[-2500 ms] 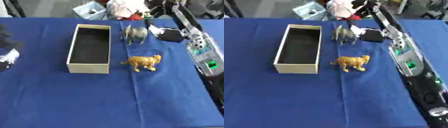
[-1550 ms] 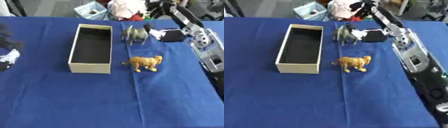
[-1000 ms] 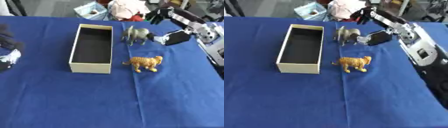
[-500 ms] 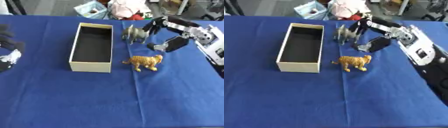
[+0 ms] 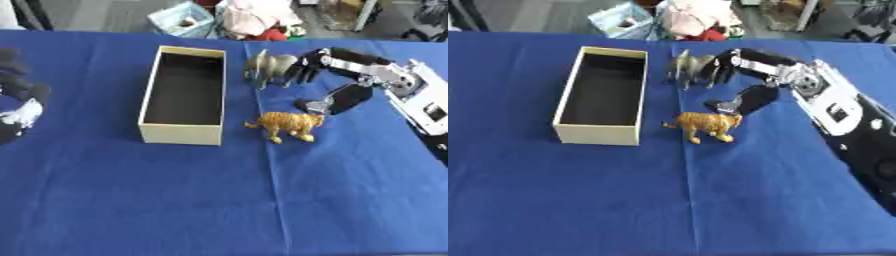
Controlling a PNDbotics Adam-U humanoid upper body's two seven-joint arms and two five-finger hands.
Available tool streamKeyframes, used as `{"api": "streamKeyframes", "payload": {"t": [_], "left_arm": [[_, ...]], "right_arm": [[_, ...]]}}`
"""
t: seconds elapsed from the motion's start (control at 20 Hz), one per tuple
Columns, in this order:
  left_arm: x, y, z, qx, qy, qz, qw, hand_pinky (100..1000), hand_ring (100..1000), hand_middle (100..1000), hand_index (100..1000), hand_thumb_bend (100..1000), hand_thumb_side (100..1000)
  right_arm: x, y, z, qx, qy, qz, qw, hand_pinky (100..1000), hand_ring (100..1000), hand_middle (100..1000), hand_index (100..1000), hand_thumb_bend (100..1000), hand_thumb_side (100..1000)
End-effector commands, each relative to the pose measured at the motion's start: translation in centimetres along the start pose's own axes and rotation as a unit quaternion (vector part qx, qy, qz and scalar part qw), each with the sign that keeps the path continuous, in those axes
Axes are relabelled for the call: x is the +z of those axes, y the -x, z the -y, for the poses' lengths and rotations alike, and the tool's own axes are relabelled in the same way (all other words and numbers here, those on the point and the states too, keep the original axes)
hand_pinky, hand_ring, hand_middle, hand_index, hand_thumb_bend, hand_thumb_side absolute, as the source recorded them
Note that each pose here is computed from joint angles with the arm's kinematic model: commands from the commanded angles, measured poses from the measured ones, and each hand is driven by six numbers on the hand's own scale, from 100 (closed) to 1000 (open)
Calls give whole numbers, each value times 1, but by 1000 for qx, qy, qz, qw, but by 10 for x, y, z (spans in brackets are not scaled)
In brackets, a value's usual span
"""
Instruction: Pick up objects on the table and place them in the box.
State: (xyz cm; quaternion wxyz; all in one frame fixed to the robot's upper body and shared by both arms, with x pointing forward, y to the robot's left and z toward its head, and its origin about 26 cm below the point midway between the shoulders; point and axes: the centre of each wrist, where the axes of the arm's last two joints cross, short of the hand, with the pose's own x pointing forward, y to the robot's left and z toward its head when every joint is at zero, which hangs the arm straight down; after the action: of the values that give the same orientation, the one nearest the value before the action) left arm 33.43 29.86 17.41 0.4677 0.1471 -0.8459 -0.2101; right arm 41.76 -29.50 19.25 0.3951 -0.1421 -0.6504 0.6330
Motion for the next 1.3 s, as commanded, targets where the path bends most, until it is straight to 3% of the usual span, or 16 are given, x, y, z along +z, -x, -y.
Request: {"api": "streamKeyframes", "payload": {"t": [0.05, 1.3], "left_arm": [[-3, -5, -7, -10, 0, 10, 1000, 530, 573, 595, 796, 371, 184], [-3, -5, -7, -10, 1, 11, 1000, 532, 575, 595, 796, 376, 184]], "right_arm": [[0, 0, 10, 17, -2, -4, 1000, 691, 721, 746, 850, 305, 436], [-5, 14, -5, 30, -82, -28, 996, 717, 753, 768, 856, 329, 436]]}}
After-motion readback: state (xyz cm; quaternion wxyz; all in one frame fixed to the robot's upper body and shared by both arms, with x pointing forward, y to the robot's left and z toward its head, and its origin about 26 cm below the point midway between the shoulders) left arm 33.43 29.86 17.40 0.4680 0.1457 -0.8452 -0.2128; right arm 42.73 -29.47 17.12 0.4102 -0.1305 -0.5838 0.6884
